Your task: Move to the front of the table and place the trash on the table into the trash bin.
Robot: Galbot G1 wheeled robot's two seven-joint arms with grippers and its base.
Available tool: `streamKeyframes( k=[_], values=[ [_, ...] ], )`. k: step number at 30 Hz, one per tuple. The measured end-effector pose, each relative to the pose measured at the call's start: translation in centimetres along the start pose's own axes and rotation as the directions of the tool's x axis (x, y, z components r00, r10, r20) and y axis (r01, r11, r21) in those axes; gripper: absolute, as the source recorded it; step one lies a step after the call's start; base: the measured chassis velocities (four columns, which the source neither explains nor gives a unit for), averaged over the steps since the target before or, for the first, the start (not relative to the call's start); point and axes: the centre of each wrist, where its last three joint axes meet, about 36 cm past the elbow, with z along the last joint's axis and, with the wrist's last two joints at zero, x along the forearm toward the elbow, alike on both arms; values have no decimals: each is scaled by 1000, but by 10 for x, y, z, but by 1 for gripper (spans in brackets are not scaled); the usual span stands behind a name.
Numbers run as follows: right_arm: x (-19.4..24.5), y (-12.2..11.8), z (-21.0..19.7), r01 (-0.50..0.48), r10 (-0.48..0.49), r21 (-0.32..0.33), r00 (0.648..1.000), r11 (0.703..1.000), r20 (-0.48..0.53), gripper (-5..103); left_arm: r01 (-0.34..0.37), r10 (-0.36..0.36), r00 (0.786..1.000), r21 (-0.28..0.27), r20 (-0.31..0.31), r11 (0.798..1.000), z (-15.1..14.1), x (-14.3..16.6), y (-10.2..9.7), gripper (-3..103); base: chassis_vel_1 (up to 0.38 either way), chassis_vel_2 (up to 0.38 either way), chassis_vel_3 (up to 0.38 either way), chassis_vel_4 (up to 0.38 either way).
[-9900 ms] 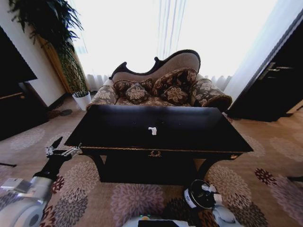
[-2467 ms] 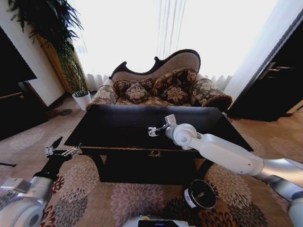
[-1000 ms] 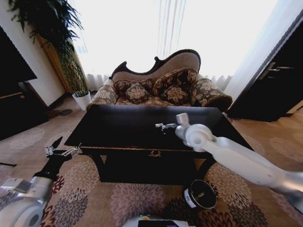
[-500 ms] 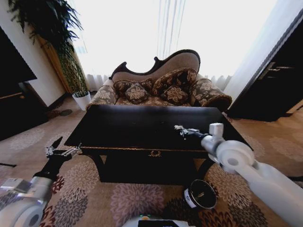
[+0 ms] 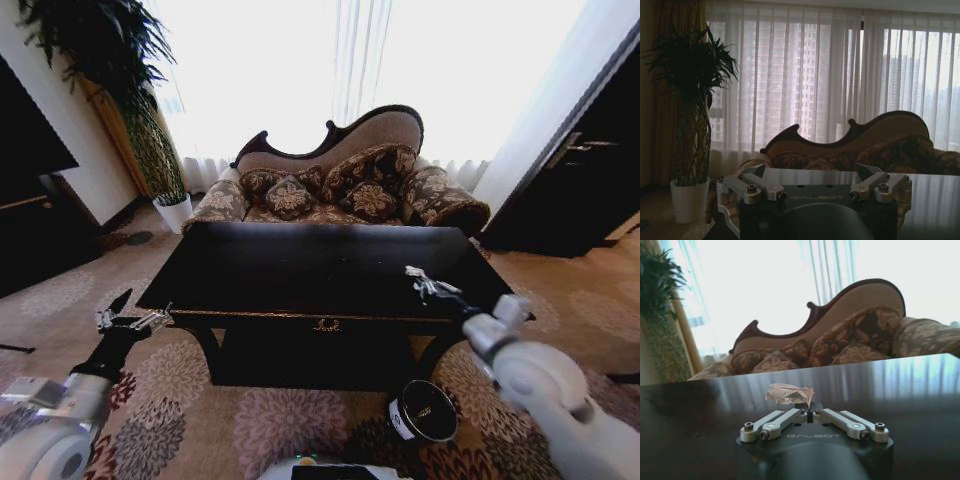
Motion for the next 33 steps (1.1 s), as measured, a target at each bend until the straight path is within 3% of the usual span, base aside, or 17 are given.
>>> streamKeyframes(
  k=[10, 22, 33],
  values=[
    [16, -15, 20, -60, 53, 50, 990, 997, 130, 0, 0, 0, 1000, 0, 0, 1000, 0, 0, 0, 100, 0, 0, 0, 0],
    [34, -41, 83, -148, 93, 123, 924, 981, 371, 0, 0, 0, 1000, 0, 0, 1000, 0, 0, 0, 100, 0, 0, 0, 0],
    [49, -79, 156, -236, 154, 170, 907, 957, 392, 0, 0, 0, 1000, 0, 0, 1000, 0, 0, 0, 100, 0, 0, 0, 0]
  ],
)
